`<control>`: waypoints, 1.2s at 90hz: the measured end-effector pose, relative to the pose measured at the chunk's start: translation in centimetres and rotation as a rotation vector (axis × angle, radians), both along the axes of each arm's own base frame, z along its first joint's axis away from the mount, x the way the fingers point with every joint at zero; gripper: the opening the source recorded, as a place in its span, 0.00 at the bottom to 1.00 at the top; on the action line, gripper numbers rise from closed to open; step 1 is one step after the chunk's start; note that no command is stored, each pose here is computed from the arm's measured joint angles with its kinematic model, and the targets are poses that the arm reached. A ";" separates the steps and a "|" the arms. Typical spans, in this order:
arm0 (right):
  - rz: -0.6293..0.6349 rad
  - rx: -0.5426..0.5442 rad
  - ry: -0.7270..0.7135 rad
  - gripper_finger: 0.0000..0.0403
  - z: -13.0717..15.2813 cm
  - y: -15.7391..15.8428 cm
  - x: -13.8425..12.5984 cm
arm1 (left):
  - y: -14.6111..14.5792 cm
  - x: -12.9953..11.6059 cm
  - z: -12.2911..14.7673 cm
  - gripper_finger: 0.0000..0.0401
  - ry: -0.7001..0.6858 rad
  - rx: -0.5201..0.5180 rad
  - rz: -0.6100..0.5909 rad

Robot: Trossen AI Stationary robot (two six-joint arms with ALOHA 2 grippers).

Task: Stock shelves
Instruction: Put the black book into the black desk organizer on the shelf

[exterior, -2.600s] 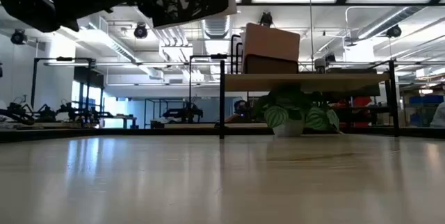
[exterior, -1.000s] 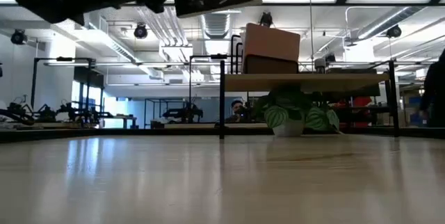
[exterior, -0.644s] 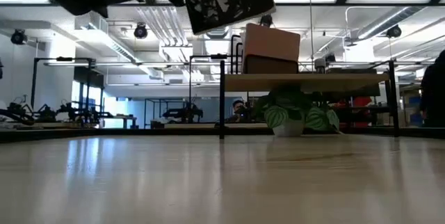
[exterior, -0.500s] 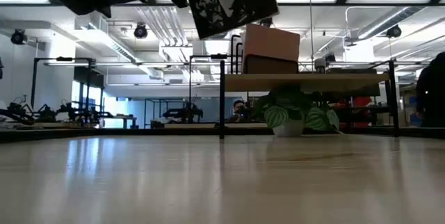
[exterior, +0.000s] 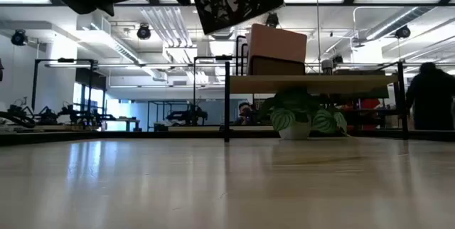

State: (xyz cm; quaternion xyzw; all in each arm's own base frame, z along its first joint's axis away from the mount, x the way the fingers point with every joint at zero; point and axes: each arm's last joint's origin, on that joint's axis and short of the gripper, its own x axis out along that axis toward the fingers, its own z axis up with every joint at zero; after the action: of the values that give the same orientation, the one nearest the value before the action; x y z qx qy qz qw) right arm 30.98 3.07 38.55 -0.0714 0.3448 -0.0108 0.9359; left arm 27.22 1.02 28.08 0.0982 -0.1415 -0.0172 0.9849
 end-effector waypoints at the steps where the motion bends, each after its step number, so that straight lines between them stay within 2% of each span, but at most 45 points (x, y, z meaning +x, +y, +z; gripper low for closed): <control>1: 0.000 0.000 0.000 0.26 0.0 0.0 0.0 | 0.0 0.0 0.0 0.09 -0.004 -0.001 0.000; 15: 0.000 0.000 -0.002 0.32 0.0 0.0 0.0 | 0.0 -0.1 0.1 0.09 -0.013 -0.010 0.000; 26: -0.001 0.000 -0.002 0.33 0.0 0.0 0.1 | 0.0 -0.1 0.2 0.09 -0.019 -0.034 -0.007; 44: -0.065 -0.015 0.001 0.25 -0.1 -0.2 0.0 | 0.0 -0.1 0.1 0.09 -0.018 -0.037 -0.009; 60: -0.086 -0.007 0.040 0.08 -0.4 -0.4 -0.3 | 0.0 -0.1 -0.2 0.17 0.019 -0.033 -0.013; 86: -0.079 -0.016 0.049 0.07 -0.2 -0.4 -0.9 | 0.0 -0.3 -0.3 0.30 0.052 0.023 0.003; 108: -0.035 -0.066 0.012 0.07 1.2 -0.6 -2.4 | -0.1 -2.8 1.2 0.37 0.129 0.059 0.010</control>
State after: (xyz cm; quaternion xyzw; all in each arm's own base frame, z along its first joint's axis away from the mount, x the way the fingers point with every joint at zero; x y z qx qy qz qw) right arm 28.56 2.45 39.79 -0.0964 0.3510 -0.0383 0.9306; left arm 24.46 0.88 29.26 0.1265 -0.0768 -0.0226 0.9887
